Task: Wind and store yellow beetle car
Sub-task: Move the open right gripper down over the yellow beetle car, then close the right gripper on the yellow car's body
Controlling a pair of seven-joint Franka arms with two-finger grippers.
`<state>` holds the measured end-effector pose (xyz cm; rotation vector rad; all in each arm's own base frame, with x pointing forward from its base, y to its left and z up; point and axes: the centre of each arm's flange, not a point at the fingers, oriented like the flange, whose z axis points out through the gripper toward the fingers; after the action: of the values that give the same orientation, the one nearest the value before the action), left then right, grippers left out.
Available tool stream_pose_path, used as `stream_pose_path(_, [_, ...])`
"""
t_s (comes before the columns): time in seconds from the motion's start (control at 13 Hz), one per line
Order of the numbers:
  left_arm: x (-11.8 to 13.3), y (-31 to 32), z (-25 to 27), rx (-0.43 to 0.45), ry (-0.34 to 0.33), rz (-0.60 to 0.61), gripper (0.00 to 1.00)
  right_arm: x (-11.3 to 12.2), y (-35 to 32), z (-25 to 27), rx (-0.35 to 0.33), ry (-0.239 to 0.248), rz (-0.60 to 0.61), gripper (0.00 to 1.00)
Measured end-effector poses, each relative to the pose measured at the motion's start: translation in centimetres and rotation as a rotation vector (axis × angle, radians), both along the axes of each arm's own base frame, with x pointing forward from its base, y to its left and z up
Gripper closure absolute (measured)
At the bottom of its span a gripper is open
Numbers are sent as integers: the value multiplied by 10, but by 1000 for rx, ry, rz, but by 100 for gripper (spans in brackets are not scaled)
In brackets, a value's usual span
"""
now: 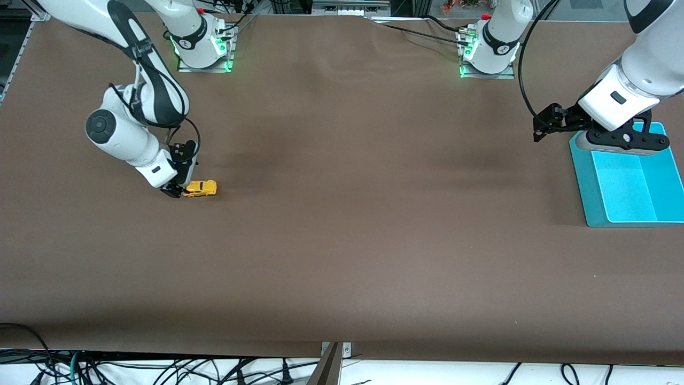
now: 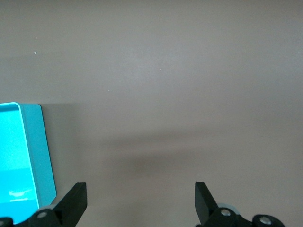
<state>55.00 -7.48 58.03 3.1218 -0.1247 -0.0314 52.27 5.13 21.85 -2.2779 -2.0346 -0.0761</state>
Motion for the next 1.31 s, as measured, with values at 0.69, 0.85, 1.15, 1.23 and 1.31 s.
stream_pose_path(0.69, [0, 0, 0, 0, 0, 0, 0, 3, 0, -16, 9, -34, 51, 59])
stream_pose_path(0.85, [0, 0, 0, 0, 1, 0, 0, 3, 3, -15, 10, -36, 61, 60])
stream_pose_path(1.15, [0, 0, 0, 0, 1, 0, 0, 13, 53, 5, 43, -33, 92, 60])
stream_pose_path(1.23, [0, 0, 0, 0, 1, 0, 0, 14, 65, 8, 49, -26, 88, 60])
stream_pose_path(1.31, [0, 0, 0, 0, 1, 0, 0, 12, 72, 8, 53, -20, 84, 60])
